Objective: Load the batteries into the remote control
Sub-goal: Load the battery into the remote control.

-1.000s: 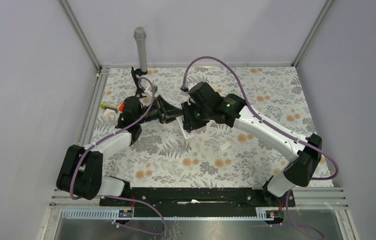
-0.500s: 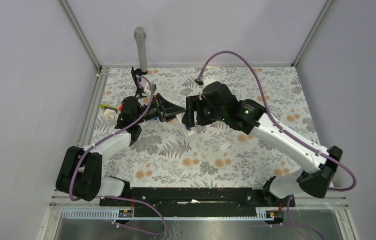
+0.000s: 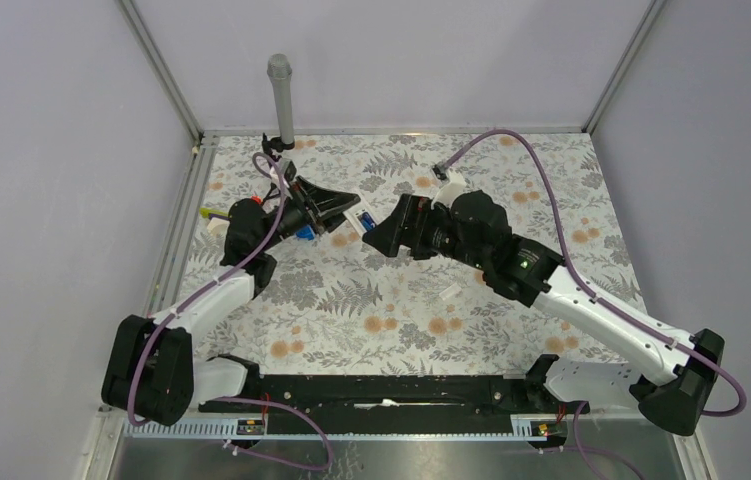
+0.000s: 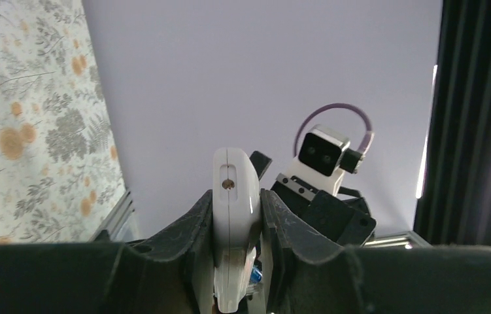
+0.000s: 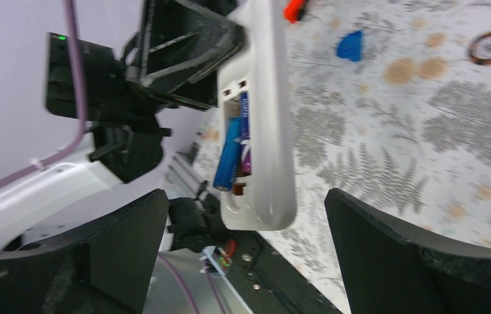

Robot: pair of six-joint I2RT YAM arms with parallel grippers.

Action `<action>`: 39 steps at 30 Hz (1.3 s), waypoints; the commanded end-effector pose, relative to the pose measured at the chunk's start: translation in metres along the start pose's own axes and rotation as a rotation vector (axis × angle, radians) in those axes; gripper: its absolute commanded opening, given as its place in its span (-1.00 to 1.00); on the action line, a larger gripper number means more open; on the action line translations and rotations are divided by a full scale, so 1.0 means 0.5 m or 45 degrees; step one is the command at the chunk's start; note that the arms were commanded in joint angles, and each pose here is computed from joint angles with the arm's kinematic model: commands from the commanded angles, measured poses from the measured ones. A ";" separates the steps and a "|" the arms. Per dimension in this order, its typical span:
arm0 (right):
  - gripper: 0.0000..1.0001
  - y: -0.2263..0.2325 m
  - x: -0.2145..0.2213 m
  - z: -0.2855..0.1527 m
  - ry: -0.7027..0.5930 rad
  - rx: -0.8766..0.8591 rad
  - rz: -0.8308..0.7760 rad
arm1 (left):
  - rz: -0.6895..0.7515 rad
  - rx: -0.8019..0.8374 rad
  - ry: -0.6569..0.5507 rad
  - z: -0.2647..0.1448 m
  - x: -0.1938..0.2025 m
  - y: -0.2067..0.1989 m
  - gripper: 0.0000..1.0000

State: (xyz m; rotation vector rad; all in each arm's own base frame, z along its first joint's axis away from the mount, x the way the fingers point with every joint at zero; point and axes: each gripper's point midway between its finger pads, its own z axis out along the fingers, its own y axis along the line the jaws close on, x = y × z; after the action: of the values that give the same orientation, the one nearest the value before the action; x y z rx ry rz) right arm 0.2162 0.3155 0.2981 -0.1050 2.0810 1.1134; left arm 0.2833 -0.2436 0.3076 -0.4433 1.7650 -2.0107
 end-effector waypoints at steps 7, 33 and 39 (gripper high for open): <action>0.94 0.159 -0.109 -0.033 -0.256 -0.445 0.117 | -0.137 0.222 -0.123 -0.022 -0.011 -0.131 -1.00; -0.12 0.165 -0.115 -0.013 -0.257 -0.467 0.207 | -0.232 0.248 -0.184 -0.032 -0.018 -0.155 -1.00; -0.15 0.160 -0.103 0.001 -0.211 -0.438 0.224 | -0.150 0.271 -0.160 -0.030 -0.010 -0.176 -1.00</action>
State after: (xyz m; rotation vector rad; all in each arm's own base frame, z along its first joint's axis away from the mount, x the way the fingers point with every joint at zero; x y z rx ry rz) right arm 0.2252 0.3436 0.3678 0.0355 1.8142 1.4564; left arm 0.2799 -0.2208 0.3630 -0.7414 1.5465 -2.1750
